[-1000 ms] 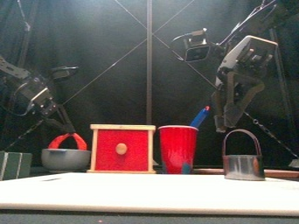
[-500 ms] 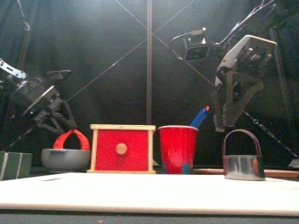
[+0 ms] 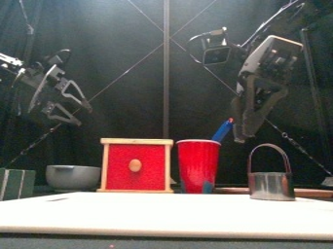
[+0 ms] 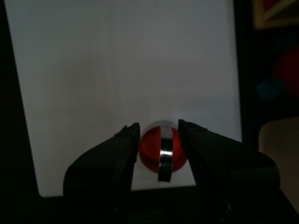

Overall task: Get the cutter from the drawer then cut the dough then place the extra dough in the bowl
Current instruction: Place the extra dough in the bowl

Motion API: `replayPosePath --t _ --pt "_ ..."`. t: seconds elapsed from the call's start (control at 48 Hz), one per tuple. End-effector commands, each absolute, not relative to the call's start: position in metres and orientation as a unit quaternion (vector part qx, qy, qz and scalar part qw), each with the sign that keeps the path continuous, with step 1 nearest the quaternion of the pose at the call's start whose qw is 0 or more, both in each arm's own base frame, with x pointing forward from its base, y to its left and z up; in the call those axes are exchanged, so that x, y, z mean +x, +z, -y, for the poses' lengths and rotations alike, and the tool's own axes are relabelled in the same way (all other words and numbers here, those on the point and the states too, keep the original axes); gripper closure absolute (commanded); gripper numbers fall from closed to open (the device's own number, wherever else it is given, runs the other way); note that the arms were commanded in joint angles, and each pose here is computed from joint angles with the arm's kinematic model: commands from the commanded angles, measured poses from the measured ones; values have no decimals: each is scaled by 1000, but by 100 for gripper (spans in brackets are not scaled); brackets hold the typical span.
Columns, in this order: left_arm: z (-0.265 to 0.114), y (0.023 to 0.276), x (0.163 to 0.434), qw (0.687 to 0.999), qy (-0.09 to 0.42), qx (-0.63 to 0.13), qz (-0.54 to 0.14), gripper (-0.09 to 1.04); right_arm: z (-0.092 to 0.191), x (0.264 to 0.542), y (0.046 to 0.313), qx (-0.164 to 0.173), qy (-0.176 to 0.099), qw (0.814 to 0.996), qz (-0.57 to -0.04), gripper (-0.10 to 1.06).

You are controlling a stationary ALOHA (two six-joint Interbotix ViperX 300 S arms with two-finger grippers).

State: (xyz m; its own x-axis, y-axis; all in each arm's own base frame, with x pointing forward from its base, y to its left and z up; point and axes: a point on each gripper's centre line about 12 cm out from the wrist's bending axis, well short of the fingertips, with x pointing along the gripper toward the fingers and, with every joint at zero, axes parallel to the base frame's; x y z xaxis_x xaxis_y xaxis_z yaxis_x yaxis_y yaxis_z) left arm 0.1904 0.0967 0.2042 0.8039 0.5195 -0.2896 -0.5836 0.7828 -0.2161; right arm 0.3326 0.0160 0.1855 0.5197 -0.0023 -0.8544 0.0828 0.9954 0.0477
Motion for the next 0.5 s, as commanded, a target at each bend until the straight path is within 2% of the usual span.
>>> replayPosePath --t 0.021,0.125,0.25,0.417,0.5 --pt "-72 220 208 970 212 -65 -99 -5 -11 348 220 38 -22 910 -411 18" --pt "-45 231 219 987 141 -1 -76 -5 -6 359 240 32 -17 943 -330 18" --pt "-29 235 219 993 109 39 -36 -5 -4 371 259 26 -4 973 -229 18" --pt "-28 231 214 992 114 46 -15 -5 -6 374 271 11 19 991 -131 18" --pt "-28 231 214 992 113 45 -15 -5 -6 373 269 13 23 994 -110 18"
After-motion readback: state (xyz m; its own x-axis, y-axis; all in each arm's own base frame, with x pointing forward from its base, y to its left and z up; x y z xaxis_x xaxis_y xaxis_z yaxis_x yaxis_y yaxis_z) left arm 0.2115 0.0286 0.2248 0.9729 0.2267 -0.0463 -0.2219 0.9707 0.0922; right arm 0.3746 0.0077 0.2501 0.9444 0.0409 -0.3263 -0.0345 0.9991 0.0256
